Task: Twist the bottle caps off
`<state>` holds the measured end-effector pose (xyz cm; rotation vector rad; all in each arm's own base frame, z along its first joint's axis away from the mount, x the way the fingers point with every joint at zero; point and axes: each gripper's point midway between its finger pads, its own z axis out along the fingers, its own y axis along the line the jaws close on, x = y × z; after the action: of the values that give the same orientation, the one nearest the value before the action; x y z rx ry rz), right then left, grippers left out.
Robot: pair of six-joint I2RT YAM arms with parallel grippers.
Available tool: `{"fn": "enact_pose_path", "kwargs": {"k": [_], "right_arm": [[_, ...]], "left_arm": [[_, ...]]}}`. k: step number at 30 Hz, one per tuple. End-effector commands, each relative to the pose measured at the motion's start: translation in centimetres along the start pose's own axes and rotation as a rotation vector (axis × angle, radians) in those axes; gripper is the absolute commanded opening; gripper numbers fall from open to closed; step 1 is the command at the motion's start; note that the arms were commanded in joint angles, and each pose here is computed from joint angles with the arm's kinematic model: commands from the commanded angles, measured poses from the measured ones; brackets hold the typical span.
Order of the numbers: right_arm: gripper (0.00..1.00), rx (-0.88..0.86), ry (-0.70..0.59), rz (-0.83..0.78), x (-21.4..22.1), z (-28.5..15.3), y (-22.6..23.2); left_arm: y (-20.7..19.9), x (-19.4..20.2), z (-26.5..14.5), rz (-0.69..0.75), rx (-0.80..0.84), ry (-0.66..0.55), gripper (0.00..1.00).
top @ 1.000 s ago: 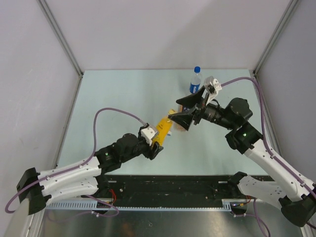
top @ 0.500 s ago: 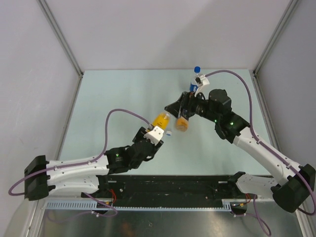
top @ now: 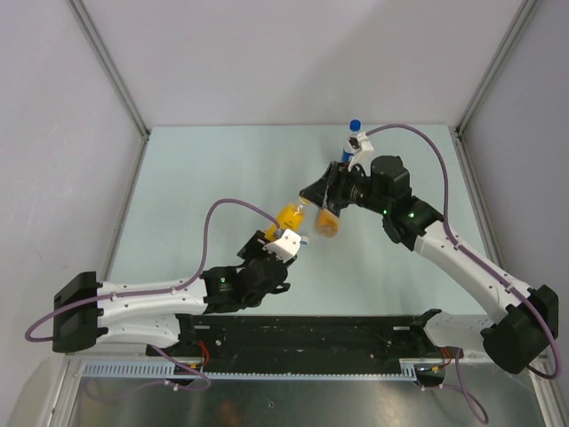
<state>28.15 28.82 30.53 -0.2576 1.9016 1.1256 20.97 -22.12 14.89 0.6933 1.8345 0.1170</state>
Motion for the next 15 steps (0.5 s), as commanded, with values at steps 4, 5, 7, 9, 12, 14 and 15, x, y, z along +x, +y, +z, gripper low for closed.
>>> {"fn": "enact_pose_path", "kwargs": {"k": [4, 5, 7, 9, 12, 14, 15], "right_arm": [[0.46, -0.059, 0.008, 0.010, -0.9, 0.4, 1.1], [0.42, -0.067, 0.011, 0.011, -0.9, 0.5, 1.2], [0.33, -0.088, 0.020, 0.011, -0.8, 0.5, 1.5], [0.22, -0.126, 0.032, 0.006, -0.7, 0.5, 2.1], [0.07, -0.165, 0.044, -0.005, -0.5, 0.4, 2.6], [0.02, -0.172, 0.043, -0.012, -0.6, 0.3, 2.7], [0.01, -0.174, 0.042, -0.016, -0.6, 0.2, 2.7]], "left_arm": [[1.0, -2.1, -0.5, -0.066, -0.049, -0.050, 0.00], [1.0, -2.1, -0.5, -0.067, -0.049, -0.049, 0.00], [1.0, -2.0, -0.5, -0.069, -0.050, -0.048, 0.00], [0.9, -1.9, -0.4, -0.069, -0.049, -0.045, 0.00], [0.8, -1.8, -0.3, -0.070, -0.048, -0.041, 0.00], [0.7, -1.7, -0.4, -0.074, -0.040, -0.041, 0.00], [0.6, -1.6, -0.4, -0.074, -0.035, -0.041, 0.00]]}}
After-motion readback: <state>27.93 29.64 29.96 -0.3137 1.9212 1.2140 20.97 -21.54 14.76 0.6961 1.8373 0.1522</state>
